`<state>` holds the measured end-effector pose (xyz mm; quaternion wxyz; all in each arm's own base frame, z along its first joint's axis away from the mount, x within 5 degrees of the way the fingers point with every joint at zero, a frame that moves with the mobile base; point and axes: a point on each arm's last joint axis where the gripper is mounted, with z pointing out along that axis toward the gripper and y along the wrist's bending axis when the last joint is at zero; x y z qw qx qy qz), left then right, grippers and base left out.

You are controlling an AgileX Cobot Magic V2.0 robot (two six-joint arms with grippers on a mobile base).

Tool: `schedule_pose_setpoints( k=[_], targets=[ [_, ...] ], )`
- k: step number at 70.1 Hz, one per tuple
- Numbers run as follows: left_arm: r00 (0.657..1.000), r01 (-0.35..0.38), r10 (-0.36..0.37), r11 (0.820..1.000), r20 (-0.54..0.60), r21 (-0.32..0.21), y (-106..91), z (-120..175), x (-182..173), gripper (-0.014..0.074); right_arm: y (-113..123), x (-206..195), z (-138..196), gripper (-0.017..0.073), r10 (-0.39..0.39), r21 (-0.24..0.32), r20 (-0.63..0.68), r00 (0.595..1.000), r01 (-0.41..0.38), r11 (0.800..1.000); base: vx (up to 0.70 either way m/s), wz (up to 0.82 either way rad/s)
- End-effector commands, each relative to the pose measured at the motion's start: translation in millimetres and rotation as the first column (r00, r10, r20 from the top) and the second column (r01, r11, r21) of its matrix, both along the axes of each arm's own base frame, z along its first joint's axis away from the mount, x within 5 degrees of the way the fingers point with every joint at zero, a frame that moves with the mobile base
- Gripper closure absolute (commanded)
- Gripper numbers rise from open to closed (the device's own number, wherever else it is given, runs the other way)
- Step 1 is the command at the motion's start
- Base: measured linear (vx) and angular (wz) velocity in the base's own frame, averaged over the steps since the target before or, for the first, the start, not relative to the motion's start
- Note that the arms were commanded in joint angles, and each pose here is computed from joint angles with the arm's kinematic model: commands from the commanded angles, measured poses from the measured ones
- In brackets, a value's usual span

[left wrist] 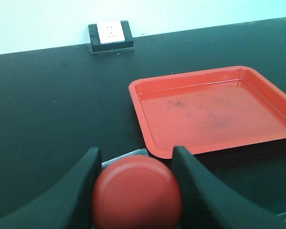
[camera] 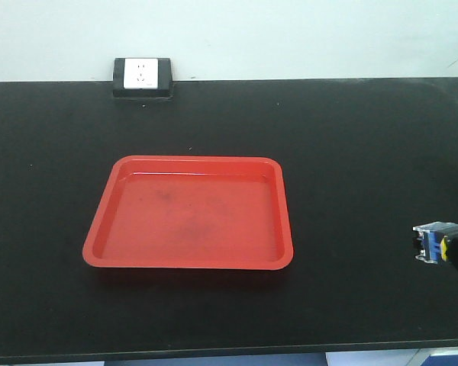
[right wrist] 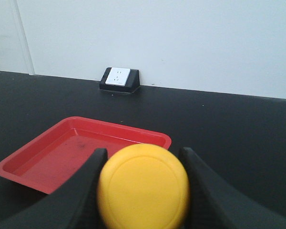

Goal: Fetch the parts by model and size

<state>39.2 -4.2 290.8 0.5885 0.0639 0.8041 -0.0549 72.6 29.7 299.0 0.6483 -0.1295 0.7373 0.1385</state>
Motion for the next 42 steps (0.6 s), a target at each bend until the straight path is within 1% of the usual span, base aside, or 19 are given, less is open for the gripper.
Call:
schedule_pose_setpoints(
  k=[1,42],
  targets=[
    [0.996,0.008,-0.006,1.000,0.087,-0.022,-1.1,14.3,2.0,0.0600,-0.9,0.8,16.6,0.0569,-0.014,0.028,0.101,0.995,0.011,1.000,0.02,0.00],
    [0.996,0.008,-0.006,1.000,0.087,-0.022,-1.1,14.3,2.0,0.0600,-0.9,0.8,16.6,0.0569,-0.014,0.028,0.101,0.995,0.011,1.000,0.03,0.00]
  ],
)
